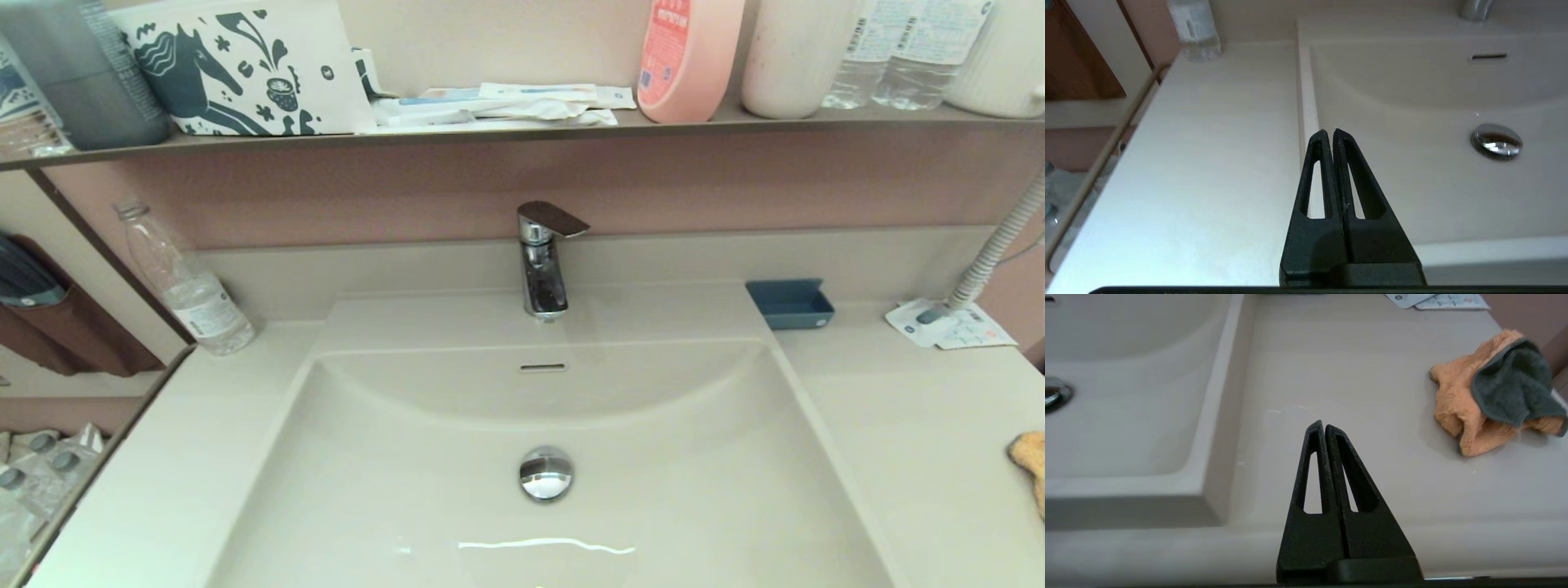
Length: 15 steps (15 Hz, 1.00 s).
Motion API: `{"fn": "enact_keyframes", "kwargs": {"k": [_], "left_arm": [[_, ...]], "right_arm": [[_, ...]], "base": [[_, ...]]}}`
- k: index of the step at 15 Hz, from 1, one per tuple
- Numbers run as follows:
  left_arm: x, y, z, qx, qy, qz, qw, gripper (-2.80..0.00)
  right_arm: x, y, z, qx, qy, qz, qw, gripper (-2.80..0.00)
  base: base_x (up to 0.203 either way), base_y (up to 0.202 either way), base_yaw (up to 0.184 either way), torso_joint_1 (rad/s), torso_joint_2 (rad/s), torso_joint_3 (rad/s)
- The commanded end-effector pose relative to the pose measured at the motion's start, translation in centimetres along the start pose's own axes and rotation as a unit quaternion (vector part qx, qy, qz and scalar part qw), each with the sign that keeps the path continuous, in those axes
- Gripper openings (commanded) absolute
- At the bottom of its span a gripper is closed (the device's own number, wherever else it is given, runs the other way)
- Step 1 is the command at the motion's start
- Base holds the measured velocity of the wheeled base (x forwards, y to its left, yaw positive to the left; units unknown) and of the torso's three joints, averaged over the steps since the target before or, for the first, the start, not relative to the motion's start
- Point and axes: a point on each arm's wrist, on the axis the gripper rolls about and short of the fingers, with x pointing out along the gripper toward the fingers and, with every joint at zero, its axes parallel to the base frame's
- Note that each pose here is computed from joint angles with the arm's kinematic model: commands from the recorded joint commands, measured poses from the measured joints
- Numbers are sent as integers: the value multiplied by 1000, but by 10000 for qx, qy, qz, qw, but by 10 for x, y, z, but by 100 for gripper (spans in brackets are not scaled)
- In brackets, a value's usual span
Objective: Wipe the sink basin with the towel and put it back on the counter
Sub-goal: Pick up the cloth
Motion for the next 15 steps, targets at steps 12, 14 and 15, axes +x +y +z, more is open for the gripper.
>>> {"fn": "enact_keyframes", "kwargs": {"k": [12,14,15], "left_arm": [[0,0,-1,-501,80,40,9987,-280],[0,0,-1,-501,80,40,9987,-280],[0,0,-1,-501,80,40,9987,-280]], "right_arm": [[0,0,-1,-17,53,-69,10000,-280],[0,0,-1,-38,61,-77,9999,-280],[-1,0,1,-39,28,-77,10000,-280]], "base": [[0,0,0,0,0,0],[0,0,0,0,0,0],[0,0,0,0,0,0]]}}
